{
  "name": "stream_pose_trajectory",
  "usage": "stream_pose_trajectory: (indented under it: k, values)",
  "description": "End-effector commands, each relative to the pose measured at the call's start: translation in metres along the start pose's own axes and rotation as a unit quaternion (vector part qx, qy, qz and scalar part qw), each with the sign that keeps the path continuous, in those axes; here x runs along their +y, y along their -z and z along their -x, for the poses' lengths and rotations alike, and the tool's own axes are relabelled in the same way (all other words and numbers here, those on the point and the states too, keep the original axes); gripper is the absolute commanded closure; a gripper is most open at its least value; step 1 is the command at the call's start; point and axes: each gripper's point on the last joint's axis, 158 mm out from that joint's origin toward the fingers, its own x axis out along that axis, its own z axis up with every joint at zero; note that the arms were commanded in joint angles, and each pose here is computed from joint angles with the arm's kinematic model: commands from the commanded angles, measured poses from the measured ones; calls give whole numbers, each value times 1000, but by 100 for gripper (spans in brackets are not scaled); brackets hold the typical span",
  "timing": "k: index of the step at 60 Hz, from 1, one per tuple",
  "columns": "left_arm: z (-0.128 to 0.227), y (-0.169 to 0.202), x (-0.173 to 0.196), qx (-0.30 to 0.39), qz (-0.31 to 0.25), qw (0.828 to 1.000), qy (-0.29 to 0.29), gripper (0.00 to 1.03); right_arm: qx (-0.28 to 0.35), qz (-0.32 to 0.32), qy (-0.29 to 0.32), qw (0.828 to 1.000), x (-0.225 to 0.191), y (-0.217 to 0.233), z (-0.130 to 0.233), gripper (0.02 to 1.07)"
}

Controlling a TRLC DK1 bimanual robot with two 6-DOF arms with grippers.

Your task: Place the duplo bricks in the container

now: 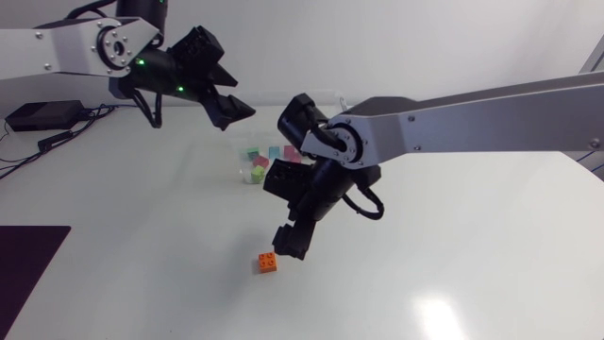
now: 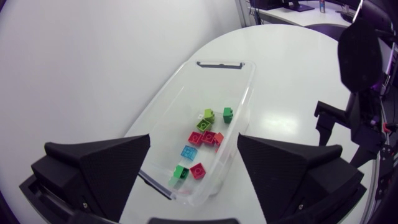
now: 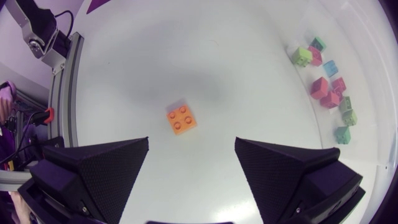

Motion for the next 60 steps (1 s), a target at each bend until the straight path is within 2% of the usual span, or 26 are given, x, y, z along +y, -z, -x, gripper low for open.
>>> stream_pose_trajectory:
  k: [1, 28, 60]
  values:
    - [15, 16, -9, 15, -3, 1000, 3, 4, 13, 22, -12, 1000, 5, 3, -16, 7]
    - [77, 68, -51, 47, 23, 999, -11, 4, 37, 77, -29, 996, 12, -5, -43, 7]
    - [121, 134, -87, 87, 72, 992, -48, 4, 95, 122, -40, 987, 16, 0, -66, 7]
